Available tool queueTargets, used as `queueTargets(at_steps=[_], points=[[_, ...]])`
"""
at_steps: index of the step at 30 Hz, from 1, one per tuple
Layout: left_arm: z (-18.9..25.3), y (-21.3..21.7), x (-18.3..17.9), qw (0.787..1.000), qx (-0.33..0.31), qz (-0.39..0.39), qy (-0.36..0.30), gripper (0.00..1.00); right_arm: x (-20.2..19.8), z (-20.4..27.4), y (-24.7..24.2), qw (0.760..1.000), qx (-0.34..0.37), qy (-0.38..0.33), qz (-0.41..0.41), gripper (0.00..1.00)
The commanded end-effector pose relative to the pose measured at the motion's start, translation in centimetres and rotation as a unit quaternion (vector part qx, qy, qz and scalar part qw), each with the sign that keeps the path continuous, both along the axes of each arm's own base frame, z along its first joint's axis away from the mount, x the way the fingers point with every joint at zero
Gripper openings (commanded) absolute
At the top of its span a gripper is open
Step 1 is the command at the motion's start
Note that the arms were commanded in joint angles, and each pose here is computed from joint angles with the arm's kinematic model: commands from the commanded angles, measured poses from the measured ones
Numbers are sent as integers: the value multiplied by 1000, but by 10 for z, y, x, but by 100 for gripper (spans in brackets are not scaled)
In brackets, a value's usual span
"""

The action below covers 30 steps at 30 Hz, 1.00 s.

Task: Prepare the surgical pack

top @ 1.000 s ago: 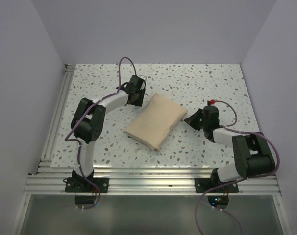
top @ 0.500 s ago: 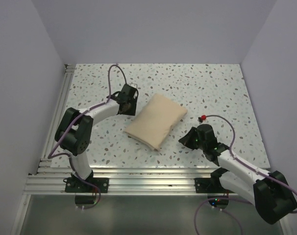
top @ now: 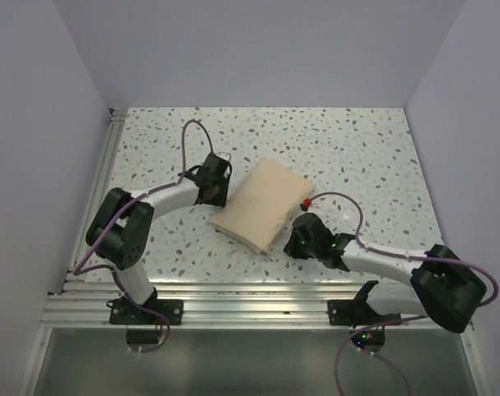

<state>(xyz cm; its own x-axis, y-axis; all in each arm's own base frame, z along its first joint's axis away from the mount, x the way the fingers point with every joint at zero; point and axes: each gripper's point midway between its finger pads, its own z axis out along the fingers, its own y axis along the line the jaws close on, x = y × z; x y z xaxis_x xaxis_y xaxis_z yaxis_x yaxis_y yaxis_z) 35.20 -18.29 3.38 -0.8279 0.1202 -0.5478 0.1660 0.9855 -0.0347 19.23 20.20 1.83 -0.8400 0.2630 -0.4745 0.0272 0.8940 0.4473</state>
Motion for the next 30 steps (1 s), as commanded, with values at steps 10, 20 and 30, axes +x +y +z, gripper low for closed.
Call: queueTargets(at_steps=[10, 20, 30], points=[[21, -21, -12, 999, -29, -3, -32, 41, 10, 22, 90, 997, -59, -46, 2, 0], [26, -18, -9, 999, -13, 1, -42, 41, 2, 16, 55, 985, -123, -8, -119, 0], [53, 8, 9, 997, 10, 30, -74, 42, 16, 29, -19, 972, -132, -17, -191, 0]])
